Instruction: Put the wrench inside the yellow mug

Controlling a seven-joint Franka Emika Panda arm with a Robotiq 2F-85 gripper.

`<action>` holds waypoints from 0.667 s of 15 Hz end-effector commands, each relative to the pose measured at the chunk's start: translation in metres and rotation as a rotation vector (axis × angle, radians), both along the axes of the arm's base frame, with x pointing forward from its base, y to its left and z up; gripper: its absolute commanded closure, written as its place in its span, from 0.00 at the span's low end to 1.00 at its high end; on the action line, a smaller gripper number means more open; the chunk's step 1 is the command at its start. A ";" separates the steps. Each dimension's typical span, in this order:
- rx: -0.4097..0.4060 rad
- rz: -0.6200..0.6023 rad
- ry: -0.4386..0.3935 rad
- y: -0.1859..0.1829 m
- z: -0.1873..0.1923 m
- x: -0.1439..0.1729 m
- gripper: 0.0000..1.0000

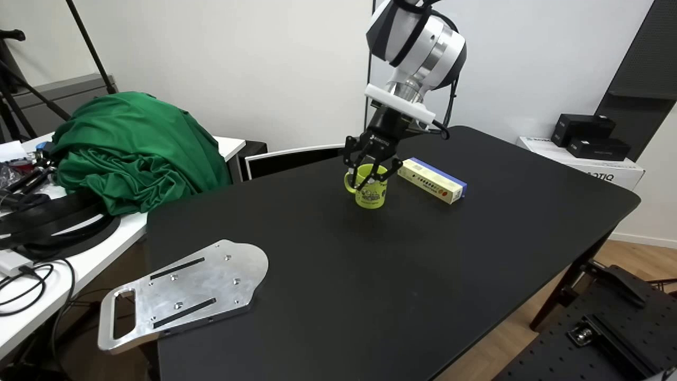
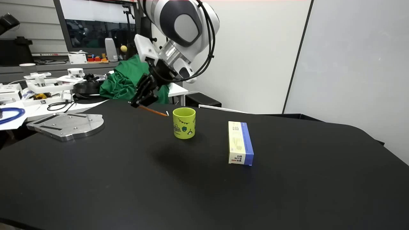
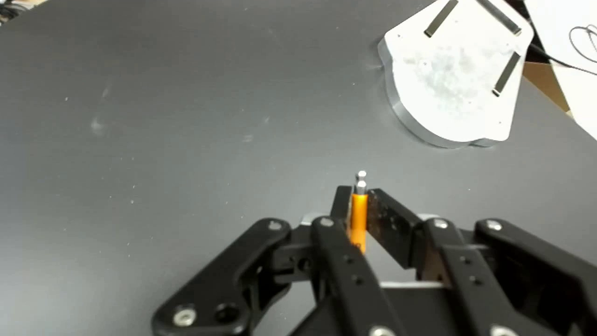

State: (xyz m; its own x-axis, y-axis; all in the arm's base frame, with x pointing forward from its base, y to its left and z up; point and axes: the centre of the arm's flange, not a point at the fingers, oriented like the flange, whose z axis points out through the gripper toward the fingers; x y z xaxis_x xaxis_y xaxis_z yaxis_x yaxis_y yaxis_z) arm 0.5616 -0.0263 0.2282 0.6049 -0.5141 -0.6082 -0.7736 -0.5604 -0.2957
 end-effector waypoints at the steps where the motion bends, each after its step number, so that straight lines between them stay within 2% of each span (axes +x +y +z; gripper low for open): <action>1: 0.122 -0.121 0.091 -0.013 0.011 0.019 0.96; 5: 0.217 -0.208 0.134 -0.031 0.018 0.023 0.96; 10: 0.268 -0.281 0.143 -0.052 0.020 0.027 0.96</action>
State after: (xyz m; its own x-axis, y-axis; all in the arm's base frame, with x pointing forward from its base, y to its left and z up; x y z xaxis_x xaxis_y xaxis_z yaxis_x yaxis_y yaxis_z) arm 0.5751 -0.0679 0.2424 0.4158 -0.4676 -0.7800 -0.9050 -0.2979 -0.3038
